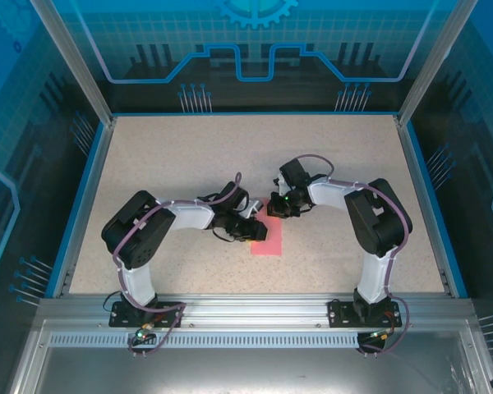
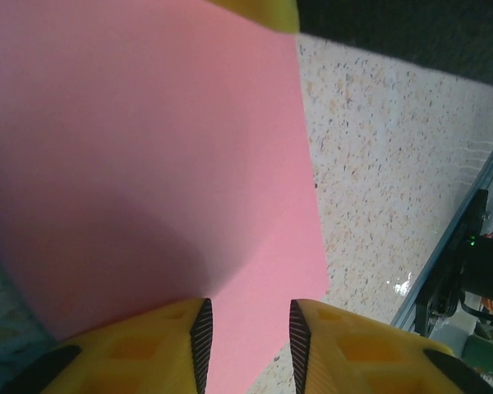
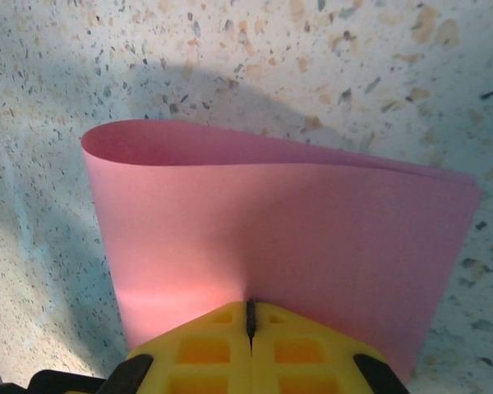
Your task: Fold a paper plane with a square sheet of paper (fold left side to right side)
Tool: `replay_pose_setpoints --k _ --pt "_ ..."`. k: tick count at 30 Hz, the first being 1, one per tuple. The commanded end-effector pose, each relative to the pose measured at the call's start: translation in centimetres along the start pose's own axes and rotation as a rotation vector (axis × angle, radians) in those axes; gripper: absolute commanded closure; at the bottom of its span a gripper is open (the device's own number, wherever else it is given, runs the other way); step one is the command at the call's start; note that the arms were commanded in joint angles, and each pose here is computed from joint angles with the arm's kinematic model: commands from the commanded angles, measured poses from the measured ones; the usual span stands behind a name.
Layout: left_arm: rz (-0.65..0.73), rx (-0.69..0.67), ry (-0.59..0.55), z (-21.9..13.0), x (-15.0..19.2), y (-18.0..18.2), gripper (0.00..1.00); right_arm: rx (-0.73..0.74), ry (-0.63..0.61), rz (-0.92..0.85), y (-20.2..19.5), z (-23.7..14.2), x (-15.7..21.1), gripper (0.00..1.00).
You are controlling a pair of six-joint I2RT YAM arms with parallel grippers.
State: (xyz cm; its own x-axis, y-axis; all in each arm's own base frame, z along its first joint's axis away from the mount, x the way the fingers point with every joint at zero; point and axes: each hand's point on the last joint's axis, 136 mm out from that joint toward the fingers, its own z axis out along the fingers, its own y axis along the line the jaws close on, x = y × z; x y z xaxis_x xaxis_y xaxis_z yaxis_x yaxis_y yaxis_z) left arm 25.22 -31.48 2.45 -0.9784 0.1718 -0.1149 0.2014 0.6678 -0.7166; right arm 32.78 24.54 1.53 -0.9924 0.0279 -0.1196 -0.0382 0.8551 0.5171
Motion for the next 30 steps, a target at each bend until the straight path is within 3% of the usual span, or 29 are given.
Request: replay_pose_setpoints --k 1,6,9,11,18,30 --pt "-0.037 -0.043 0.02 0.7 0.3 1.1 0.68 -0.025 -0.063 -0.036 0.9 -1.7 -1.2 0.93" --pt "-0.068 -0.076 0.033 1.2 1.1 2.2 0.69 -0.048 -0.141 -0.084 2.3 -4.6 -1.7 0.69" --pt "-0.077 -0.081 0.032 1.2 1.3 2.3 0.69 -0.02 -0.159 -0.093 2.0 -6.4 -0.8 0.64" --pt "-0.082 -0.082 0.029 1.2 1.3 2.3 0.69 -0.004 -0.148 -0.083 1.4 -7.1 0.6 0.66" --pt "-0.086 -0.083 0.024 1.2 1.3 2.2 0.69 -0.044 -0.043 -0.063 0.7 -6.4 7.4 0.9" --pt "-0.081 -0.06 0.002 0.9 0.2 1.1 0.69 0.07 0.118 -0.016 -1.9 -1.1 11.0 0.95"
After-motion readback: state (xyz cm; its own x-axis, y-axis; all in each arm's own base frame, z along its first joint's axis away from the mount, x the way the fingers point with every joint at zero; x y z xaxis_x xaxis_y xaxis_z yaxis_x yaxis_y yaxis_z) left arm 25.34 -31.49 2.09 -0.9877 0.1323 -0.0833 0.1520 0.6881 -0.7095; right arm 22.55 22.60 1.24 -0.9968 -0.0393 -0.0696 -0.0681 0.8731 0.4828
